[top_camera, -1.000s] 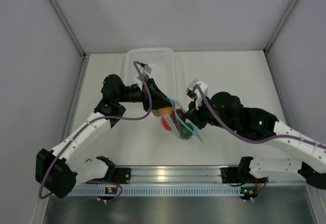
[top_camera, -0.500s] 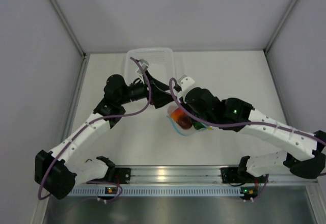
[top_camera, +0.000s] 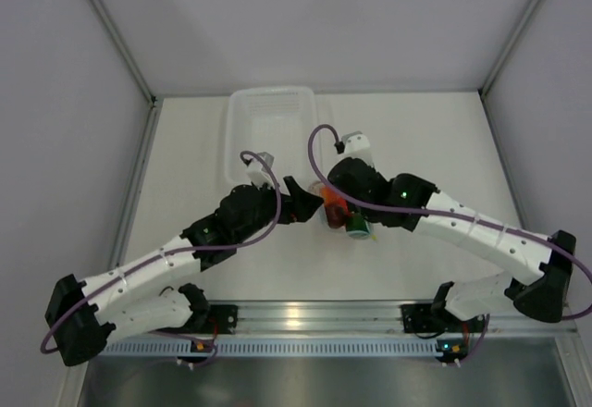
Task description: Open the zip-top bag and remove the fake food
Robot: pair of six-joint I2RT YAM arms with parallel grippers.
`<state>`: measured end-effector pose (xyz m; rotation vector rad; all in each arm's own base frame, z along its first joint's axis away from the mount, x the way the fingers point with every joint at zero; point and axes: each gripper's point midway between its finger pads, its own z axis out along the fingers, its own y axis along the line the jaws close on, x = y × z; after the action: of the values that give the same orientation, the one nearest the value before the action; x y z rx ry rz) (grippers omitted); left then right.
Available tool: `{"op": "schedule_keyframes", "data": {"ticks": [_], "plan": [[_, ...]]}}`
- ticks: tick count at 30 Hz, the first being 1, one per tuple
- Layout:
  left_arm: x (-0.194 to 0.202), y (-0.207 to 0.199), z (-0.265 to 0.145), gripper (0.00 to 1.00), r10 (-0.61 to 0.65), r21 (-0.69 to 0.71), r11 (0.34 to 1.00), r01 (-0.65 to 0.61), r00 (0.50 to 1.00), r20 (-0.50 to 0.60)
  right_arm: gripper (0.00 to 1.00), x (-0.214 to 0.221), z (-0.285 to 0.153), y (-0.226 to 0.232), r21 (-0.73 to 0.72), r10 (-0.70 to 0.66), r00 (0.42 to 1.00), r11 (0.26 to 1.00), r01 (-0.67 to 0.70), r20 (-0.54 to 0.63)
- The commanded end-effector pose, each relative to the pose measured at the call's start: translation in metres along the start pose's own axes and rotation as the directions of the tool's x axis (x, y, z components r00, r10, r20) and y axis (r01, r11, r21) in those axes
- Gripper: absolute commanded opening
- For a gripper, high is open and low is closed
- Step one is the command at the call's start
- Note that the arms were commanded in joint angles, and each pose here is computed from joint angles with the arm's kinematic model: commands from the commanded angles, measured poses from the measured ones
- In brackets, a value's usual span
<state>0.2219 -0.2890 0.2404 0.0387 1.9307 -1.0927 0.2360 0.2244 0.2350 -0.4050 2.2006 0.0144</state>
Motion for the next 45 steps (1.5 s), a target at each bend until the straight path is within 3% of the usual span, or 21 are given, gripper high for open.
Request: {"op": "schedule_keyframes", "data": {"ticks": [1,9,15,22,23,24,30,37,40,42,44,45], "plan": [[0.008,0.036,0.006,0.88,-0.050,-0.189,0.980,0.061,0.997,0.062,0.00,-0.015,0.004,-0.007,0.024,0.168,0.982,0.985,-0.171,0.092],[0.055,0.040,0.034,0.82,-0.047,-0.254,0.967,0.025,0.995,-0.082,0.00,-0.007,0.017,-0.011,0.096,0.216,0.971,0.969,-0.226,0.104],[0.058,0.025,0.036,0.79,-0.056,-0.218,0.975,0.042,0.997,-0.056,0.00,-0.008,0.019,-0.013,0.109,0.253,0.958,0.957,-0.268,0.138],[0.069,0.049,0.043,0.32,-0.034,-0.295,0.955,0.019,0.998,-0.048,0.00,-0.004,0.019,-0.006,0.070,0.248,0.960,0.964,-0.258,0.129],[0.069,0.054,0.044,0.10,-0.029,-0.314,0.949,0.014,0.999,-0.043,0.00,-0.003,0.020,-0.007,0.077,0.238,0.963,0.966,-0.248,0.124],[0.073,0.059,0.046,0.00,-0.030,-0.328,0.945,0.013,0.998,-0.049,0.00,-0.001,0.021,-0.010,0.098,0.224,0.966,0.967,-0.237,0.126],[0.081,0.102,0.027,0.00,-0.014,-0.472,0.881,-0.011,0.999,-0.049,0.00,0.016,0.022,-0.046,0.300,0.054,0.996,0.951,-0.072,0.069],[0.071,0.133,0.009,0.00,-0.033,-0.533,0.846,0.016,0.999,-0.022,0.00,0.027,0.018,-0.057,0.349,0.008,1.000,0.937,-0.015,0.022],[0.071,0.139,0.009,0.00,-0.054,-0.536,0.844,0.027,0.998,-0.035,0.00,0.027,0.022,-0.037,0.247,0.015,1.000,0.969,-0.018,0.015],[0.069,0.127,0.015,0.00,-0.052,-0.488,0.873,0.018,0.997,-0.056,0.00,0.029,0.025,-0.006,0.091,0.057,0.998,0.994,-0.058,0.021],[0.068,0.109,0.019,0.01,-0.071,-0.431,0.902,0.031,0.994,-0.078,0.00,0.030,0.023,0.008,0.033,0.066,0.998,0.997,-0.067,0.018],[0.063,0.100,0.017,0.06,-0.066,-0.403,0.915,0.031,0.995,-0.074,0.00,0.029,0.022,0.010,0.039,0.067,0.998,0.997,-0.068,0.023]]}}
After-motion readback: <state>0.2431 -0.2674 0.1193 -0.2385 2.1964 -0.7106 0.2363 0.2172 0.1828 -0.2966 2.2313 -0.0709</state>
